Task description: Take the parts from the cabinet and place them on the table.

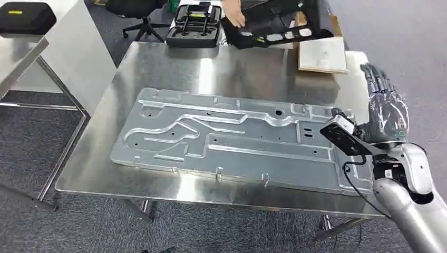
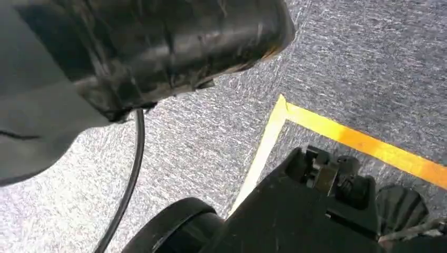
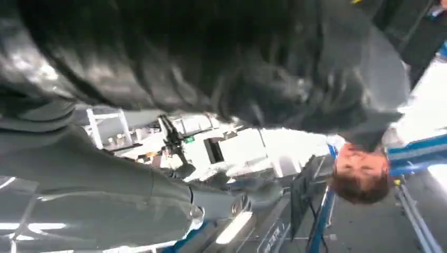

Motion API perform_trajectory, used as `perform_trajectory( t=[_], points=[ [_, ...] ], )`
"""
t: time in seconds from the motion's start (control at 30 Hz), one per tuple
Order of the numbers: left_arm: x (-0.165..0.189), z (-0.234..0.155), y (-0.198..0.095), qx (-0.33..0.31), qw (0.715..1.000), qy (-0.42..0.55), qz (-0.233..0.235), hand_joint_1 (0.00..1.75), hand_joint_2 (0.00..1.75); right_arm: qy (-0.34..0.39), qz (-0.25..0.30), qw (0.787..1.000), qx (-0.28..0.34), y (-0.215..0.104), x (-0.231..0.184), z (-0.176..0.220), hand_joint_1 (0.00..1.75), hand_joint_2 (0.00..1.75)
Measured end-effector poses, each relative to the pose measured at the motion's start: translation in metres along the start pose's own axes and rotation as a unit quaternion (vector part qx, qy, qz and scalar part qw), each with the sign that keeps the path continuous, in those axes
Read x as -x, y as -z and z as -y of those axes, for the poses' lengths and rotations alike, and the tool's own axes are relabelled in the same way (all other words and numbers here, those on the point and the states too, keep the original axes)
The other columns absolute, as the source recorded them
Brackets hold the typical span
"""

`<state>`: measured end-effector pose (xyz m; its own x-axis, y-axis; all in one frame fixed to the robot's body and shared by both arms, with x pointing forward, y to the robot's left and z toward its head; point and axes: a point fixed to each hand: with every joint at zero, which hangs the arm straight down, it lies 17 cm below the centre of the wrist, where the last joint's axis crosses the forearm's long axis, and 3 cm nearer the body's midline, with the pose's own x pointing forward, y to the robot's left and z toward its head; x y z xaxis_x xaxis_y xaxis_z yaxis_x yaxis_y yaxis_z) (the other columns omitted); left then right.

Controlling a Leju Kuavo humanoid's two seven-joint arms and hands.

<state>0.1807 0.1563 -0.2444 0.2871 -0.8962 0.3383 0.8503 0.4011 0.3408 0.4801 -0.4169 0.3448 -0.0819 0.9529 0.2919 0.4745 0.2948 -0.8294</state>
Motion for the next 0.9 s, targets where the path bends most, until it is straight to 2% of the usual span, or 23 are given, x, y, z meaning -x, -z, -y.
perform_trajectory(
  t=[0.3, 0.53, 0.9],
  points=[
    [-0.002, 0.000, 0.000, -0.006, 1.000, -0.001, 0.006, 0.00, 0.00, 0.039, 0.036, 0.997, 0.052, -0.005, -0.032, 0.016, 0.00, 0.00],
    [-0.002, -0.003, 0.001, -0.007, 1.000, -0.004, 0.005, 0.00, 0.00, 0.119, 0.065, 0.983, 0.127, -0.022, -0.070, 0.032, 0.00, 0.00],
    [-0.003, -0.003, 0.001, -0.003, 1.000, -0.004, 0.002, 0.00, 0.00, 0.200, 0.066, 0.967, 0.145, -0.041, -0.092, 0.024, 0.00, 0.00]
  ],
)
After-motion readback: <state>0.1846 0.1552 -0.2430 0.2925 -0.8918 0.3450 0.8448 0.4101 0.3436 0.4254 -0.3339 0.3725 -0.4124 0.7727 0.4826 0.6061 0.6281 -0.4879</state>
